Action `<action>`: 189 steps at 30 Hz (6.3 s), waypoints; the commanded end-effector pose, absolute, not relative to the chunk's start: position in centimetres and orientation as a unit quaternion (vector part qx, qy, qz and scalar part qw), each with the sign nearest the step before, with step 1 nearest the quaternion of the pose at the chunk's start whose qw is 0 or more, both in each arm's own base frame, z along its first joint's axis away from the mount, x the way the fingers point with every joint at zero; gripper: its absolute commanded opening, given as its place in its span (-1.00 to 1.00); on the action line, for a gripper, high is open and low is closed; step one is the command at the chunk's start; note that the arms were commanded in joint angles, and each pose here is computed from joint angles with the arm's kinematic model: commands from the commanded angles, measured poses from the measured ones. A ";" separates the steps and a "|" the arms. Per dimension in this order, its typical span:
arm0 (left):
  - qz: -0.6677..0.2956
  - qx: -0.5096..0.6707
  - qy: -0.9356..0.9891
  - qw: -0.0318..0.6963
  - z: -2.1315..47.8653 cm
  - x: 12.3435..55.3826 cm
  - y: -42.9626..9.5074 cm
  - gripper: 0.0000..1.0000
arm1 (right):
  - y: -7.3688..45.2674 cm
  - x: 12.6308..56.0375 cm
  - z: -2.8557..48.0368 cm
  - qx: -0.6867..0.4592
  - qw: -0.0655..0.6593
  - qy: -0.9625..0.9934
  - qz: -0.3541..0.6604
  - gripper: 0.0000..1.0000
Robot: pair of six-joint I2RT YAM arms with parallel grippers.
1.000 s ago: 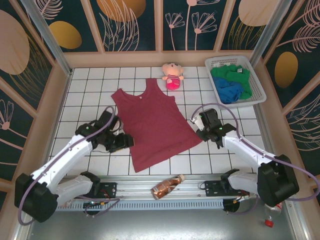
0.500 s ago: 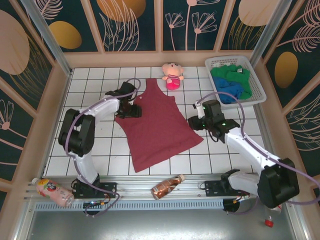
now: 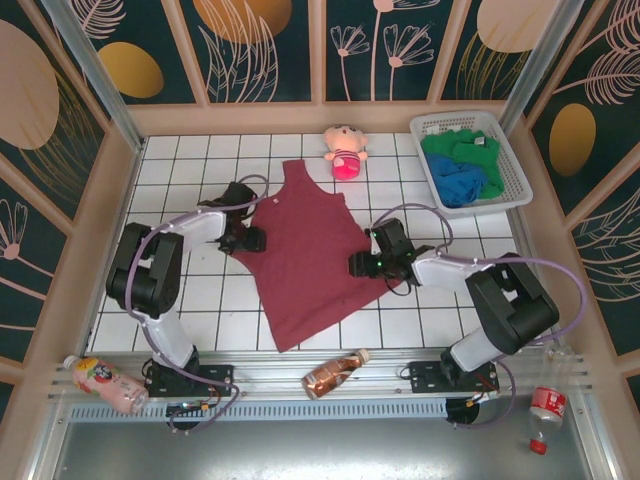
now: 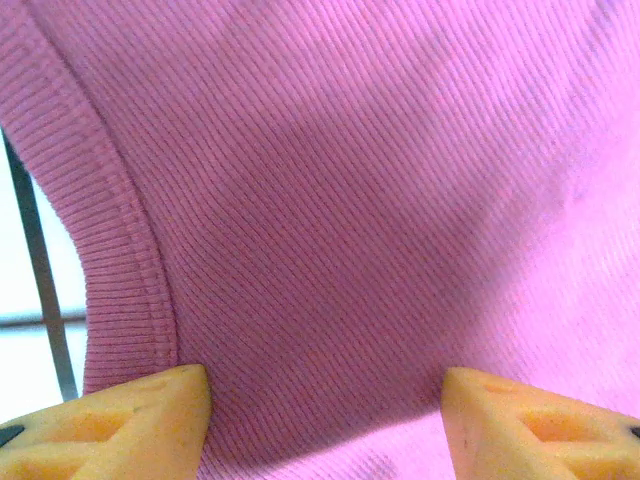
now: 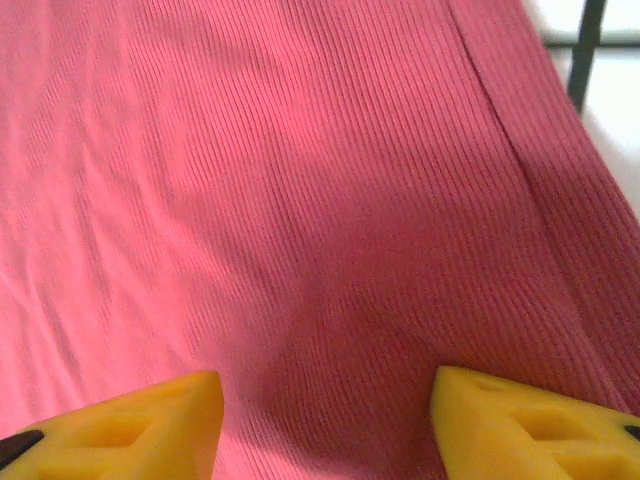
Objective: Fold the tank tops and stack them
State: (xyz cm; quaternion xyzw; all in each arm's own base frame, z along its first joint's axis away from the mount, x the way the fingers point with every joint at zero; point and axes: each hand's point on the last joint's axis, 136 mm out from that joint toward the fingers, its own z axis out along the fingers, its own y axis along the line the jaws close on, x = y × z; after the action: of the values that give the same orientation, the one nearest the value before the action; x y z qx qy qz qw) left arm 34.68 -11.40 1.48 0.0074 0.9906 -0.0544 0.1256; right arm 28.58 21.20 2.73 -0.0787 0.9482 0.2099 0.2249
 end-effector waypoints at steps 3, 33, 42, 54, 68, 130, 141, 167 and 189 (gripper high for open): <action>-0.102 -0.042 0.993 0.046 0.4 27.1 -12.3 0.25 | 18.6 32.2 0.8 -0.091 0.227 0.961 0.127 0.17; -0.076 -0.145 0.979 0.122 6.2 23.6 -12.1 0.29 | 17.5 37.9 10.5 -0.126 0.302 0.929 0.171 0.21; -0.179 -0.197 0.961 0.068 4.3 20.1 -14.6 0.16 | 18.8 22.8 8.7 -0.047 0.152 0.967 0.198 0.12; -0.199 -0.206 0.956 0.070 1.8 20.5 -15.5 -0.02 | 18.4 15.5 3.6 -0.125 0.082 0.983 0.109 0.12; -0.171 -0.198 0.962 0.082 1.0 21.2 -14.8 -0.30 | 19.1 16.6 1.0 -0.147 0.086 0.982 0.077 -0.16; -0.092 -0.096 0.987 0.085 6.2 28.3 -15.9 -0.83 | 17.7 24.1 7.3 -0.080 0.135 0.976 0.150 -0.92; -0.089 -0.087 0.989 0.084 5.9 31.7 -15.7 -0.78 | 17.3 26.8 6.6 -0.065 0.144 0.975 0.158 -0.91; -0.033 -0.121 0.989 0.083 7.1 30.2 -10.7 0.31 | 14.6 30.3 3.4 -0.051 0.176 0.981 0.070 -0.20; 0.084 -0.224 0.965 0.112 2.8 26.7 -0.4 0.18 | 15.9 30.7 9.5 -0.053 0.239 0.961 0.129 0.01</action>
State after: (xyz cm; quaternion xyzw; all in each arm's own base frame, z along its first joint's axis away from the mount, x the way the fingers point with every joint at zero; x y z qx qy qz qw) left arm 24.84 -1.03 2.59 -0.2336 0.9661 0.0681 0.0863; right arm 31.10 15.77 8.24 -0.0597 0.9641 0.1124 0.2332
